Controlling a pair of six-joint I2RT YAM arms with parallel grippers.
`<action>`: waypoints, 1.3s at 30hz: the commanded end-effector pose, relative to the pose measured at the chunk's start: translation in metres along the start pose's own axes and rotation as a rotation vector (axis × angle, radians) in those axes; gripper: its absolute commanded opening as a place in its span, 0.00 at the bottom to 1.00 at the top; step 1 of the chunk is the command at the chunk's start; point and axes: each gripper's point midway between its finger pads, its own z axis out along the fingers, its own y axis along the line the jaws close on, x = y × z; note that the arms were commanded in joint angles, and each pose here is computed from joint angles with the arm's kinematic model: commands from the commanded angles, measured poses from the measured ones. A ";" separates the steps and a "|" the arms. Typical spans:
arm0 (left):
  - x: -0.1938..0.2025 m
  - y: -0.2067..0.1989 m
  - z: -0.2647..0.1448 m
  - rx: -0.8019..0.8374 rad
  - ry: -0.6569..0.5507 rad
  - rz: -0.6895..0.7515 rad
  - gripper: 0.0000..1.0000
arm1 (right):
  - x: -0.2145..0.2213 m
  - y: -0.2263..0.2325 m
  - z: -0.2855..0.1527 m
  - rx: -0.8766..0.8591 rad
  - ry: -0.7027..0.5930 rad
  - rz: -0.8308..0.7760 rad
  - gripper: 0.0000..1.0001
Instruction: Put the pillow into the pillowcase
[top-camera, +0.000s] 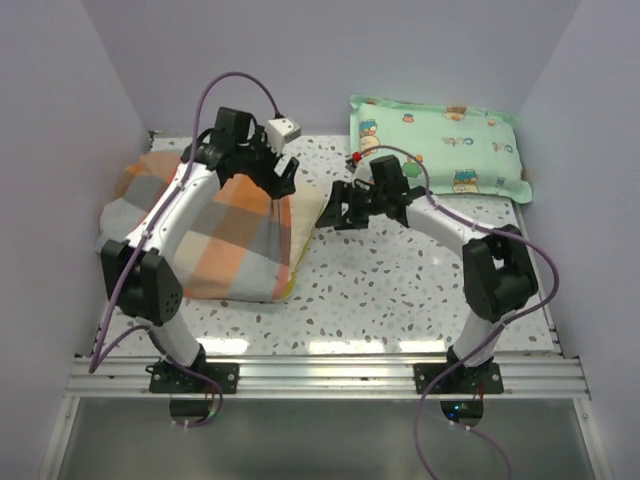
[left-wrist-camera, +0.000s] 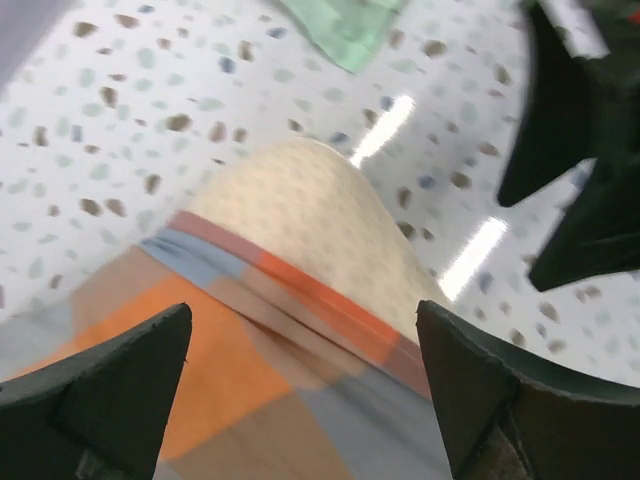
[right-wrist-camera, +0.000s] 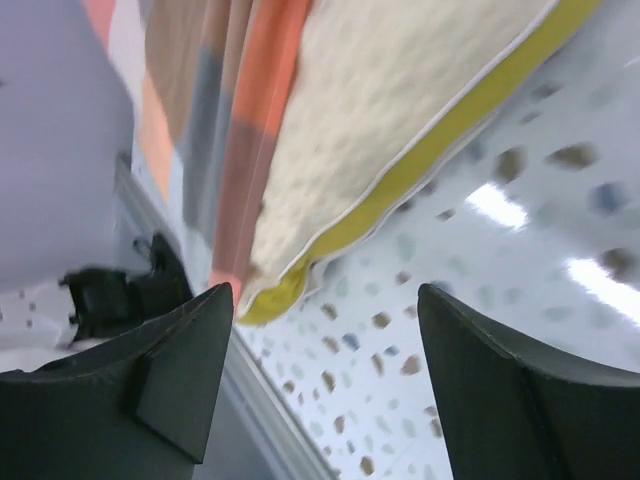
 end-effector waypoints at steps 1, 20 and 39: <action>-0.027 0.072 0.042 -0.273 -0.043 -0.117 1.00 | -0.044 -0.037 -0.012 0.140 -0.096 -0.042 0.78; 0.075 0.132 0.114 -0.570 0.328 -0.173 0.43 | -0.080 -0.070 0.106 0.038 -0.122 0.134 0.77; 0.096 0.153 0.085 -0.687 0.391 -0.229 0.14 | -0.035 -0.079 0.116 0.085 -0.031 0.091 0.50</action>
